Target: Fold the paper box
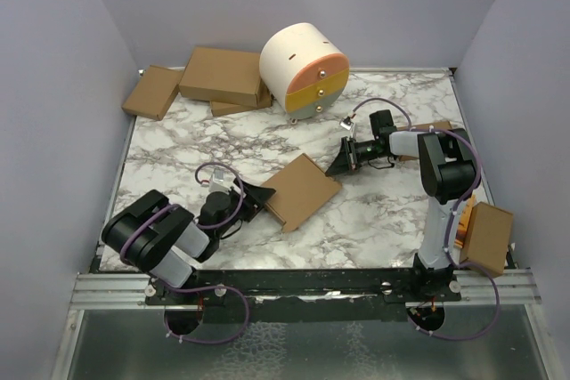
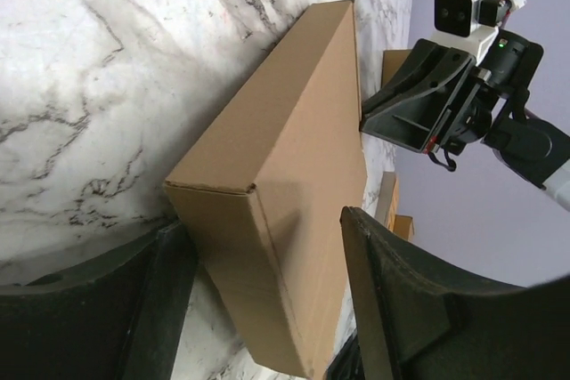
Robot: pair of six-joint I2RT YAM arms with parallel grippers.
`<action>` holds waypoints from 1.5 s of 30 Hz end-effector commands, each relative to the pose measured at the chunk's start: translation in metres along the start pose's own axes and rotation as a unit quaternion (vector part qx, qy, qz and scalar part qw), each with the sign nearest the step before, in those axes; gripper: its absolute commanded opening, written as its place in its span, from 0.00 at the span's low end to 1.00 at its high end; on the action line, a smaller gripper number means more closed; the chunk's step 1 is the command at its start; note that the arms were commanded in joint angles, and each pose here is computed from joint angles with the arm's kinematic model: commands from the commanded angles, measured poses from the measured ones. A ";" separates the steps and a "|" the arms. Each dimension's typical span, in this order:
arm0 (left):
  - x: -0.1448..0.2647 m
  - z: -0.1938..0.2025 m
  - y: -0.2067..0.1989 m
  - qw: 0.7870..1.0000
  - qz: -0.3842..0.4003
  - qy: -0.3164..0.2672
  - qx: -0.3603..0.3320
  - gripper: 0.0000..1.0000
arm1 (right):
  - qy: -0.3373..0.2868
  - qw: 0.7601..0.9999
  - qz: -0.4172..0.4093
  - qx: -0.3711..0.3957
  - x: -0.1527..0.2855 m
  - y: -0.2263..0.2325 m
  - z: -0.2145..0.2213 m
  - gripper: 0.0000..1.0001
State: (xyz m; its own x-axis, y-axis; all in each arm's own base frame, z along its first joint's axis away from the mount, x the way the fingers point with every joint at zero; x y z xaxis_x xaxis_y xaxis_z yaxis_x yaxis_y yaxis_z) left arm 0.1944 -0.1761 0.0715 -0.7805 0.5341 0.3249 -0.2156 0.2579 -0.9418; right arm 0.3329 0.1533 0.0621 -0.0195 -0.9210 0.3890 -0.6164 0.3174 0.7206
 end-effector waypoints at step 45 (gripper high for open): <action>-0.002 -0.020 -0.076 0.970 -0.150 -0.038 0.189 0.19 | 0.007 0.661 0.087 0.746 0.000 0.150 -0.016 1.00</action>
State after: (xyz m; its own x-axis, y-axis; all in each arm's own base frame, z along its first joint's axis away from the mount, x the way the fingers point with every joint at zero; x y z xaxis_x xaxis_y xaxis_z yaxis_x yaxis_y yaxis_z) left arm 0.2277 -0.1891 0.1457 -0.7243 0.4393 0.5314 -0.5271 0.1440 -0.8375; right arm 0.2454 0.1963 0.1802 -0.0407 -0.9277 0.3711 -0.8239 -0.1790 -0.5378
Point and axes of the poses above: each gripper's point midway between its finger pads, its own x axis back along the fingers, its own y axis along the line the jaws close on, z = x × y, the point moved 7 cm from there along x, back along the fingers, and after that the axes turned 10 degrees about x, right-handed, at the moved point
